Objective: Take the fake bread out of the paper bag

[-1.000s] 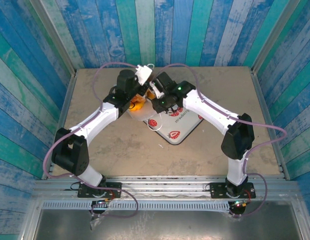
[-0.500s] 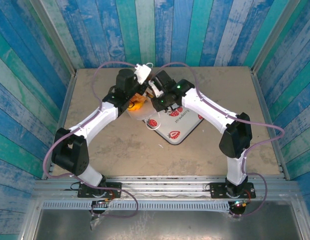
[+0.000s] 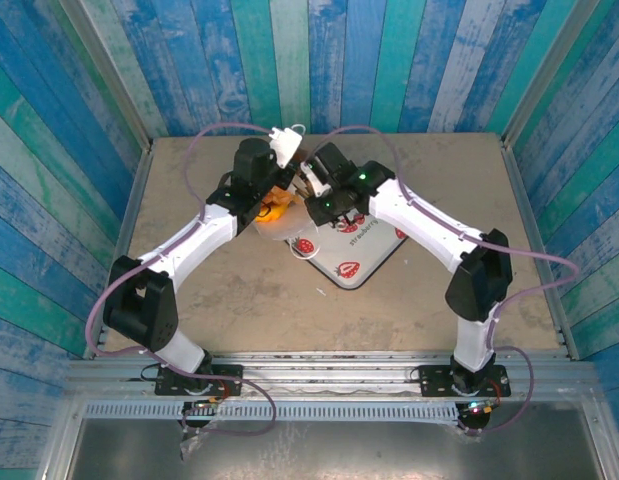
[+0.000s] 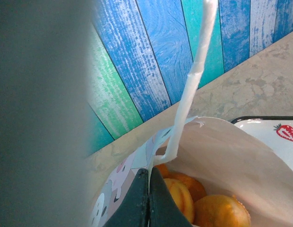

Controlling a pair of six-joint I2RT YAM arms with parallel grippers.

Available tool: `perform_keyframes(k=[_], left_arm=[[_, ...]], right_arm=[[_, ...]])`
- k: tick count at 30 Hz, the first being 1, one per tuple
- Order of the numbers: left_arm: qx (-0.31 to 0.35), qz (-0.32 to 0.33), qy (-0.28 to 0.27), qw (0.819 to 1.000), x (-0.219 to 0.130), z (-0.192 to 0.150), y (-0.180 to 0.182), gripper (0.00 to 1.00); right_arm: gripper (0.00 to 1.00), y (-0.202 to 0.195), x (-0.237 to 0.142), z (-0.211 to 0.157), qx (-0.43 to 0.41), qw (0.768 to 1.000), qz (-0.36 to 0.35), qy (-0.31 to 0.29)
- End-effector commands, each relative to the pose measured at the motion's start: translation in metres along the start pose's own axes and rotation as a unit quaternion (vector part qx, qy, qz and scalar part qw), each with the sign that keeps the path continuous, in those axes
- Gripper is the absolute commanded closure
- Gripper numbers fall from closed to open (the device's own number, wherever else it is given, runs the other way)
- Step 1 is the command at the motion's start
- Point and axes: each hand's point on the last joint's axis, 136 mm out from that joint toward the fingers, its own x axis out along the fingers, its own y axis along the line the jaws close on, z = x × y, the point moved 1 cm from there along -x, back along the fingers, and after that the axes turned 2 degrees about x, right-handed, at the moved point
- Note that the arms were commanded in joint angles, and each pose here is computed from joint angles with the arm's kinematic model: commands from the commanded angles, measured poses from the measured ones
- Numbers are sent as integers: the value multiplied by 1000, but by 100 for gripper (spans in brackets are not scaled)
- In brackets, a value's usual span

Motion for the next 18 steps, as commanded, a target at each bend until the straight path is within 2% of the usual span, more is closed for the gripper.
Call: perform_keyframes(k=[1, 18], left_arm=[[-26, 42, -70, 996, -21, 50, 24, 100], [-36, 60, -63, 996, -21, 50, 32, 100]], right_arm=[[79, 6, -39, 8, 17, 999, 19, -46], [82, 0, -96, -19, 76, 991, 55, -93]])
